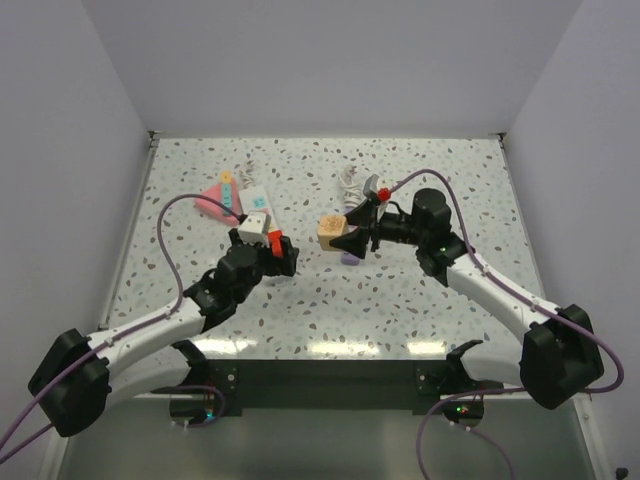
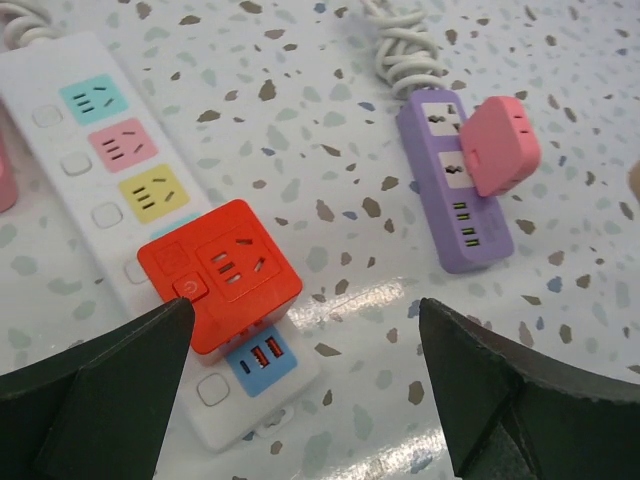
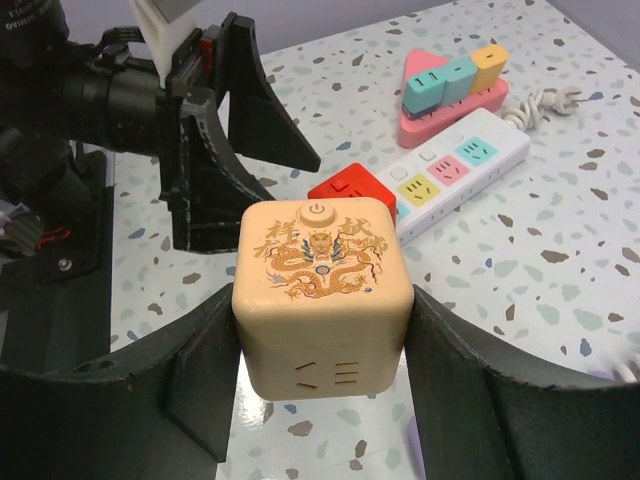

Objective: Insert the plug

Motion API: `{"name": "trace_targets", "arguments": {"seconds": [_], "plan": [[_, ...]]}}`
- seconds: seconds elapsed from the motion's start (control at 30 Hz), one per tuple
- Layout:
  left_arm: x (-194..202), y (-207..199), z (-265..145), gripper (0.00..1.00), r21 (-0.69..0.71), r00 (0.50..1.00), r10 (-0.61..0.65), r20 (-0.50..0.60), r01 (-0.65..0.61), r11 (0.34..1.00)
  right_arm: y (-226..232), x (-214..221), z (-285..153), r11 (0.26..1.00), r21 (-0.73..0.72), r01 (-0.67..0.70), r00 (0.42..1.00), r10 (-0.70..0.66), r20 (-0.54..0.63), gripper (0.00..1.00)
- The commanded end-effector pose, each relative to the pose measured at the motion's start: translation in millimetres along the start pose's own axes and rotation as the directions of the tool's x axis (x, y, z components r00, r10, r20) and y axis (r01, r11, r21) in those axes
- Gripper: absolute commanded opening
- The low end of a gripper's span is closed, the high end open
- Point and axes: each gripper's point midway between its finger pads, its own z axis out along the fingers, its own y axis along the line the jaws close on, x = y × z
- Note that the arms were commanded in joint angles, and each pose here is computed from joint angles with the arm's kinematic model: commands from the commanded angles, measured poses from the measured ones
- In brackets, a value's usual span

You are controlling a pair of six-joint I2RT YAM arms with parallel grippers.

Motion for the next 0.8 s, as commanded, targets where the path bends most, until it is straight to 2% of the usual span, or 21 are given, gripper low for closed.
{"name": "trace_targets", "arguments": {"seconds": [0.0,0.17,0.23,0.77], "plan": [[-15.8,24.6,0.7,1.00,-0.260,0.996,-0.060,0.062,0.075,0.963,-2.3,-25.9,-3.1,0.998,0.027,0.060,0.995,-0.062,0.080,0.00],[-16.3,34.1,6.3,1.00,-0.395,0.993,-0.084,0.087,0.112,0.912,2.7,-24.5,-5.2,0.997,0.013,0.075,0.994,-0.076,0.083,0.00],[-9.0,43.6,6.8,1.00,-0.458,0.996,-0.060,0.063,0.082,0.885,3.9,-23.0,-5.7,0.997,0.008,0.078,0.994,-0.078,0.081,0.00],[8.2,44.9,35.0,1.00,-0.518,1.000,-0.029,-0.003,0.024,0.855,12.5,-21.9,-8.5,0.995,-0.024,0.092,0.992,-0.090,0.091,0.00]]}}
